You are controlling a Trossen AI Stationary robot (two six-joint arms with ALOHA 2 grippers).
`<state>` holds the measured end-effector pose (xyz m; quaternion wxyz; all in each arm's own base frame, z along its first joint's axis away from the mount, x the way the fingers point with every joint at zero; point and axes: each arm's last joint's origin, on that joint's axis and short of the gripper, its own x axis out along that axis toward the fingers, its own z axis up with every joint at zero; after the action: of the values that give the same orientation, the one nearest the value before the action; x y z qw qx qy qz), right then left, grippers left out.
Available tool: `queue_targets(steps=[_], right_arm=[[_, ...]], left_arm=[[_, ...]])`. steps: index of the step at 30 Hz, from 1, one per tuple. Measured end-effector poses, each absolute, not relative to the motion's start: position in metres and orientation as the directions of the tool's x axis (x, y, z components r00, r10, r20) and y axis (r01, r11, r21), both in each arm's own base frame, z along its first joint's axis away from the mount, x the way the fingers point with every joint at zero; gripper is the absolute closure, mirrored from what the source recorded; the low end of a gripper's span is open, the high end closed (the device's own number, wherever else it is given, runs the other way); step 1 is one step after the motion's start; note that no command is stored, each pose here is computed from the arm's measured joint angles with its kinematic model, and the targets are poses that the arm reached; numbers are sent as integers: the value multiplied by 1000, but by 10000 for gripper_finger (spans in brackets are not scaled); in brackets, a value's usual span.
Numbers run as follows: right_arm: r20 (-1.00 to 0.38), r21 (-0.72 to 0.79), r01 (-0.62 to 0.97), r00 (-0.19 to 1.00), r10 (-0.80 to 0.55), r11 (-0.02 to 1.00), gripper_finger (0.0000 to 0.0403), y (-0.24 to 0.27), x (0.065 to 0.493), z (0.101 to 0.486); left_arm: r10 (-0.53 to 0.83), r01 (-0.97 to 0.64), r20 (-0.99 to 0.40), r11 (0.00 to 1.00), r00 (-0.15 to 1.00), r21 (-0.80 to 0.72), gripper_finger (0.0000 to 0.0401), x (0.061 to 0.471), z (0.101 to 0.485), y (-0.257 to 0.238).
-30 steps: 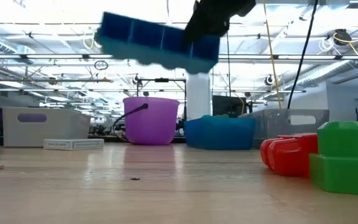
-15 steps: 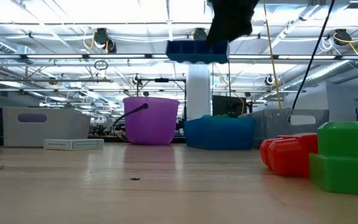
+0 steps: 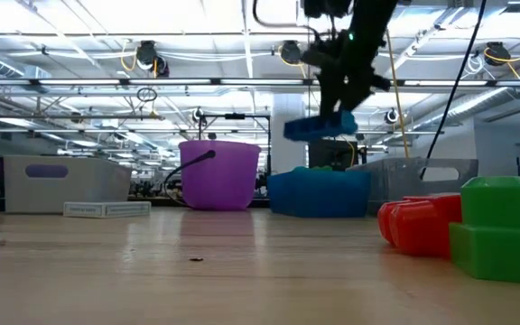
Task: Pick & Place Toys
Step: Put the blue game piece into the blue bin, then put the orange game piece into the blue bin
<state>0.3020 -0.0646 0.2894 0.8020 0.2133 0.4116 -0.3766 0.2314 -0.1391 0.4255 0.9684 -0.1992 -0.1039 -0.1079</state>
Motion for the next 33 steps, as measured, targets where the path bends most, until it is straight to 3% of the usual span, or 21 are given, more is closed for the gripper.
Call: queue_targets(steps=[14,22,33], right_arm=[[-826,217,882,394,-403,418,236,-77,296,235],[-782,326,868,470,-409,374,234,-81,300,228],[-772,409,852,514,-374,326,180,-98,298,226]], left_arm=[[-156,234,237,907,959,-350,135,233,425,-136],[-154,227,225,910,962,-347,135,234,424,-135],[-154,222,214,912,965,-345,135,235,423,-135]])
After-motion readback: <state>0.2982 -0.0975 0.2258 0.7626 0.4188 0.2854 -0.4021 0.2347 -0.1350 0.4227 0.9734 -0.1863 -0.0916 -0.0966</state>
